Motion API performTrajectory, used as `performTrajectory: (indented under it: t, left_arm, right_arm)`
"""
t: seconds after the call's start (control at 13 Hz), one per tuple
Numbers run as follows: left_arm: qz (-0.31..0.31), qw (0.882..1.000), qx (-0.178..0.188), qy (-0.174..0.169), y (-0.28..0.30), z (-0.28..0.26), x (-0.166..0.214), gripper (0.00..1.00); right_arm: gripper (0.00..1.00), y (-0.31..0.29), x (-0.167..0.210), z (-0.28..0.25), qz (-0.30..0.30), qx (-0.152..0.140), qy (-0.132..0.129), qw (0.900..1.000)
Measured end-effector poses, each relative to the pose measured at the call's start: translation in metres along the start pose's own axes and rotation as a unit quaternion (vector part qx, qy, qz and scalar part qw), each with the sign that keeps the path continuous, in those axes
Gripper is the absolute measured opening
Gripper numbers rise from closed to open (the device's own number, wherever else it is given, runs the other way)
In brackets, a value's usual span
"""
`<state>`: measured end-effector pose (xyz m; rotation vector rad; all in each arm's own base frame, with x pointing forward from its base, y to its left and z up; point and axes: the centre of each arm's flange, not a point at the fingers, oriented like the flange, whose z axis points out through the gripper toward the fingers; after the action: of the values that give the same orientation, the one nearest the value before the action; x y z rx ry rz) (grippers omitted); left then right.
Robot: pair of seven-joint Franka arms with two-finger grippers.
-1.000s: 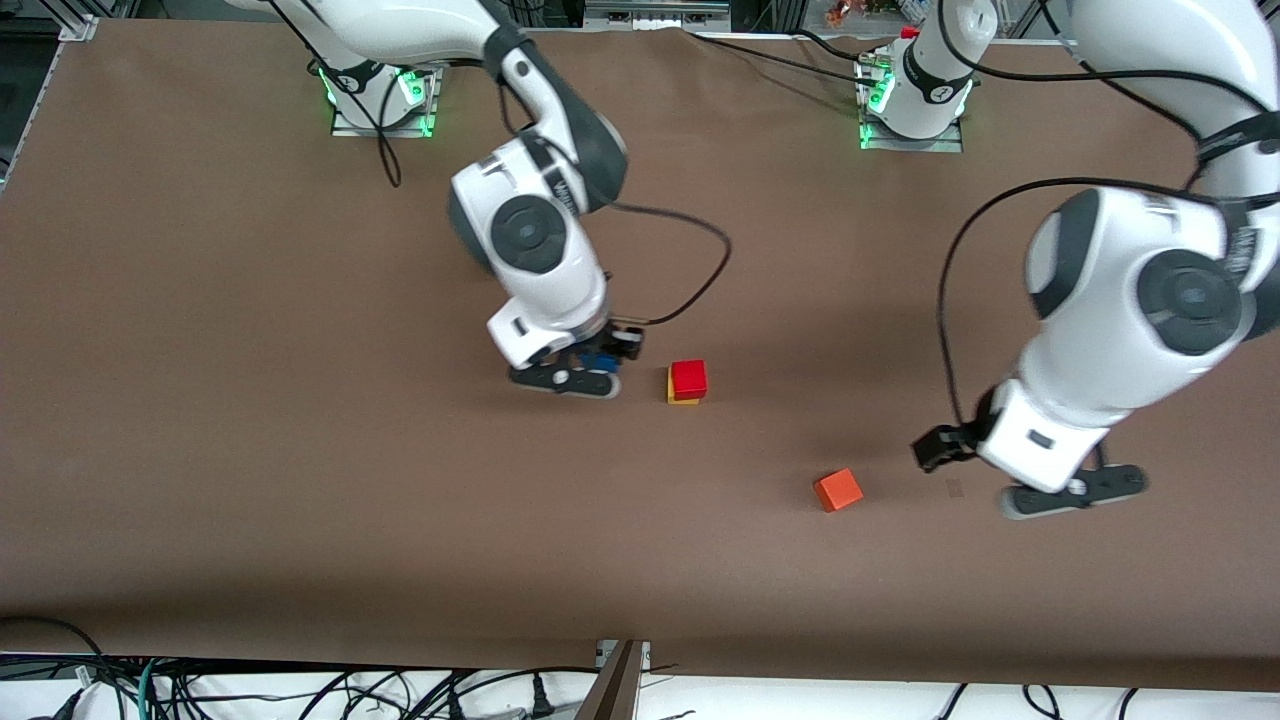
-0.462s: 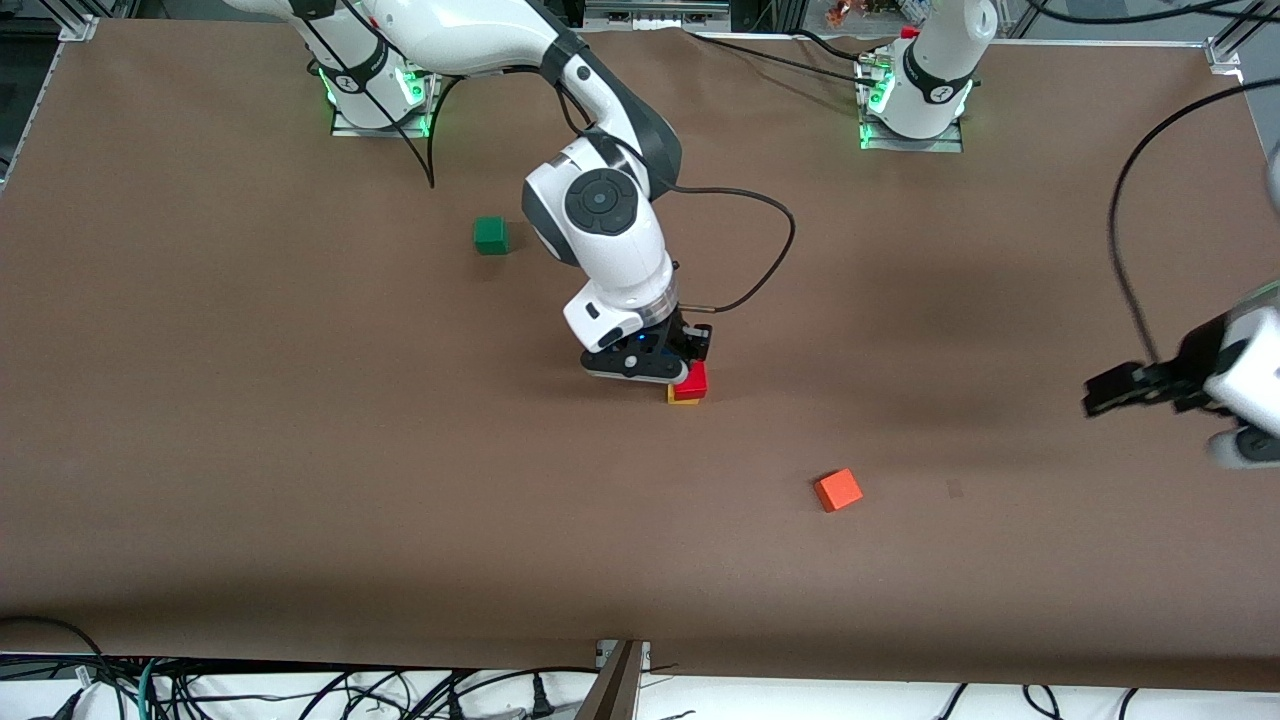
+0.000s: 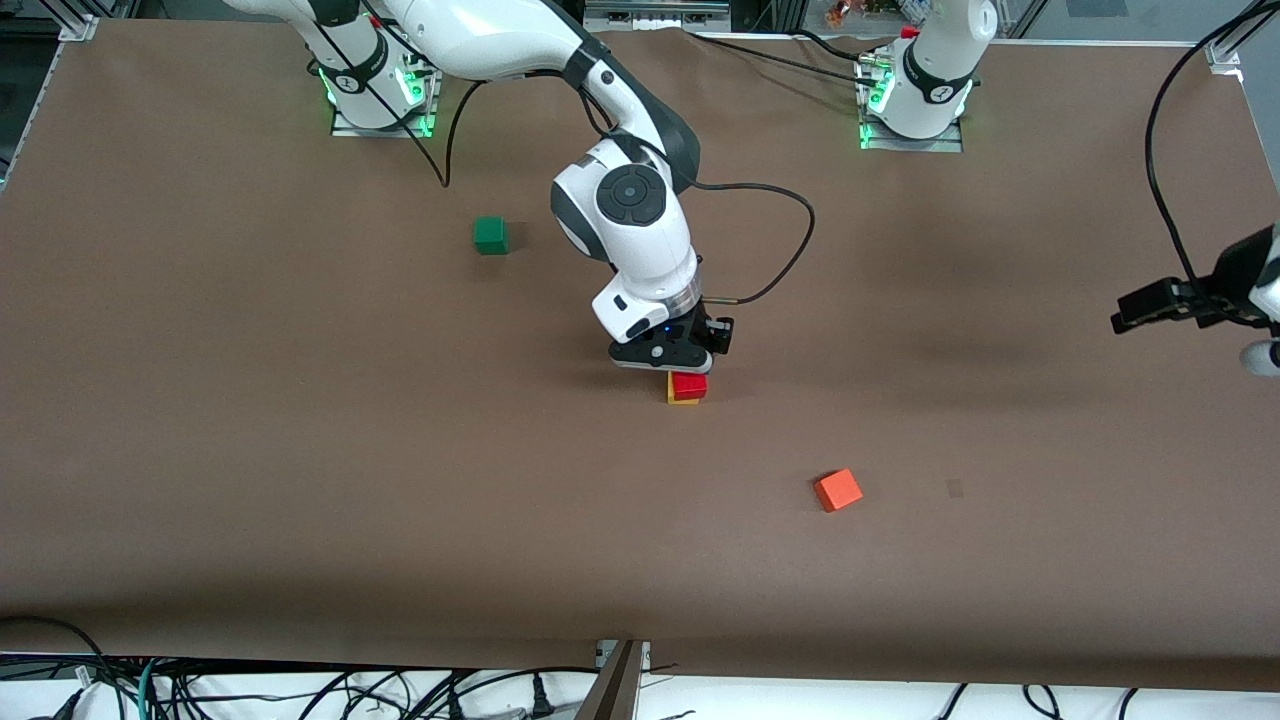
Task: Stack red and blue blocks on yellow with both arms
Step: 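Lower the blue block onto the red block with the right gripper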
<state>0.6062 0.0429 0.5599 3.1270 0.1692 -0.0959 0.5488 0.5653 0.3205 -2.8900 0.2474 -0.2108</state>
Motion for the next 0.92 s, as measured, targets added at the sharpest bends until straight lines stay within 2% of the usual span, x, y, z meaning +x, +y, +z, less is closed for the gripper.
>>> performTrajectory:
  t: [0.92]
  left_arm:
    - [-0.012, 1.0, -0.001, -0.003, -0.015, 0.013, 0.0, 1.0]
  right_arm:
    - [0.55, 0.003, 0.001, 0.018, -0.006, -0.001, 0.012, 1.0]
